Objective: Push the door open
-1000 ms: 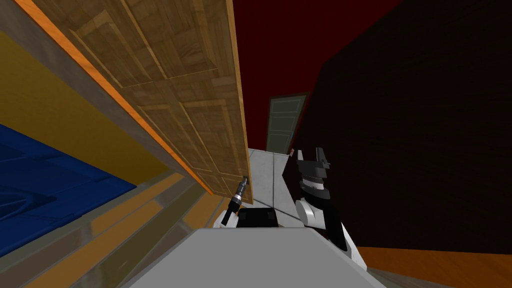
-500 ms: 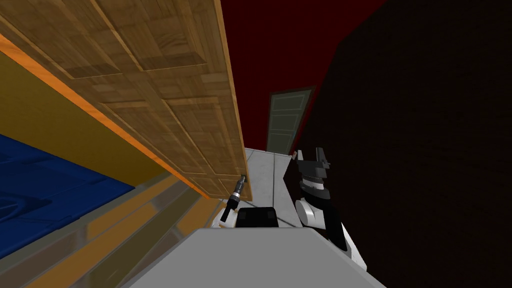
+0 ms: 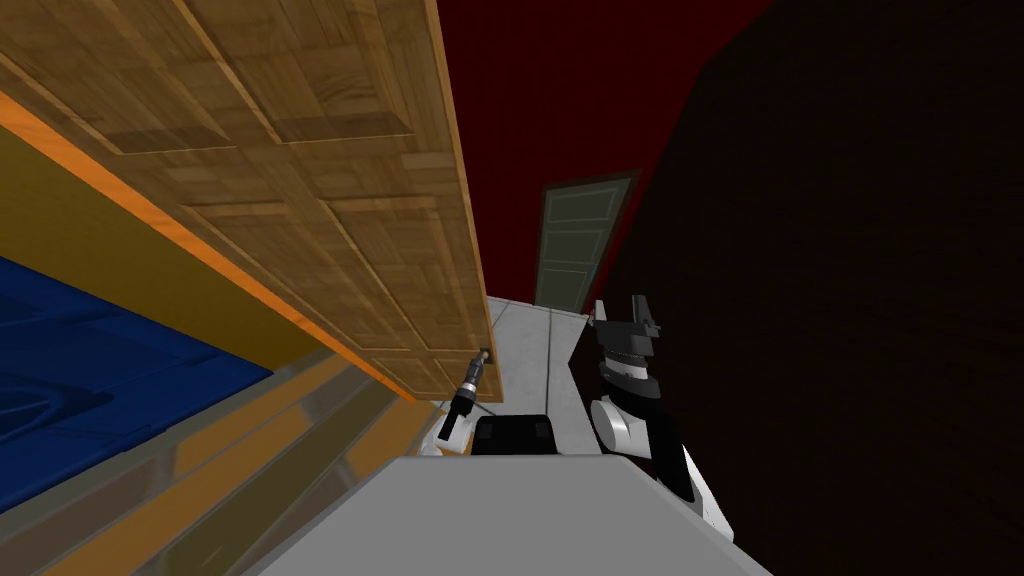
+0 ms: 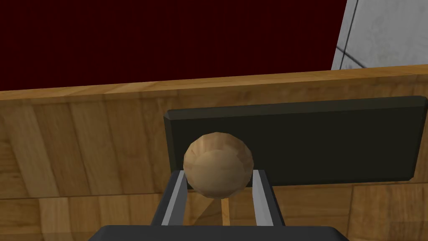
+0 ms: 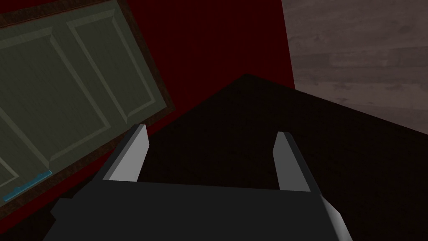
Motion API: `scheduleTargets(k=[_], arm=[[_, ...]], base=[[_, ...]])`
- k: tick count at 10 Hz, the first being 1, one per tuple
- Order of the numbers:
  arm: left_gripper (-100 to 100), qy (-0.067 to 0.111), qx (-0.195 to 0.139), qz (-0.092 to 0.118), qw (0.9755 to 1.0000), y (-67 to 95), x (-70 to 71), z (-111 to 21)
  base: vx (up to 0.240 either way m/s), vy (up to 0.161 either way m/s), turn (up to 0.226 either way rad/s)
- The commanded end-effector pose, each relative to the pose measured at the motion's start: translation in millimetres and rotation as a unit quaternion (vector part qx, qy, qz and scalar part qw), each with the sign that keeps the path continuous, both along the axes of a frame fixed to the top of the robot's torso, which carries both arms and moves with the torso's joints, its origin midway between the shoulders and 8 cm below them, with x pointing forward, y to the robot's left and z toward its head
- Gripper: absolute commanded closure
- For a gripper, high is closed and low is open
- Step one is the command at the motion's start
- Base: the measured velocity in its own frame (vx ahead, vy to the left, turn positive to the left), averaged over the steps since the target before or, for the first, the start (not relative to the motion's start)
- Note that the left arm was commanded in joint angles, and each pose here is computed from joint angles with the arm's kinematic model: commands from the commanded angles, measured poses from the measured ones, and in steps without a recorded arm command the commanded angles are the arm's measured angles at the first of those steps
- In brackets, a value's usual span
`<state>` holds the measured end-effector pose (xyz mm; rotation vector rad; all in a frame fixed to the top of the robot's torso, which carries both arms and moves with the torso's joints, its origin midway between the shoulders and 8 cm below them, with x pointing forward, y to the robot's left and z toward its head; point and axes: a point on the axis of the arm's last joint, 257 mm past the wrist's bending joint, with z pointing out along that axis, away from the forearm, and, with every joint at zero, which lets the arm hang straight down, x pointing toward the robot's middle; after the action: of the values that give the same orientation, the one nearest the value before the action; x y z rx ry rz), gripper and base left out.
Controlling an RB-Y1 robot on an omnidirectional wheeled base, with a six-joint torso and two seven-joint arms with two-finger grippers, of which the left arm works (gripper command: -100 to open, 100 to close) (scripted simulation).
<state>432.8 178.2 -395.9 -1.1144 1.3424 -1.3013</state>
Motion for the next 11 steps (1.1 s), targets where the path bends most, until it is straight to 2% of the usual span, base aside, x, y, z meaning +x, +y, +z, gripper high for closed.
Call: scheduleTargets(k=[1, 2, 3, 8, 9, 11], arm=[[100, -0.004, 0.005, 0.023, 0.9997, 21.4, 2.9, 3.2], [100, -0.004, 0.005, 0.023, 0.9997, 21.4, 2.9, 3.2], [-100, -0.003, 0.002, 0.023, 0.9997, 18.8, 0.9, 1.6], [-100, -0.003, -0.010, 0.033, 0.9994, 16.8, 0.3, 3.9], [-100, -0.003, -0.008, 0.031, 0.9995, 17.7, 0.3, 3.7], [-100, -0.004, -0.005, 0.034, 0.9994, 22.1, 0.5, 3.3]], base=[[0.148, -0.077, 0.128], [0.114, -0.072, 0.054], [-0.129, -0.110, 0.088], [-0.227, -0.063, 0.075], [-0.115, -0.038, 0.022], [0.126, -0.028, -0.024]])
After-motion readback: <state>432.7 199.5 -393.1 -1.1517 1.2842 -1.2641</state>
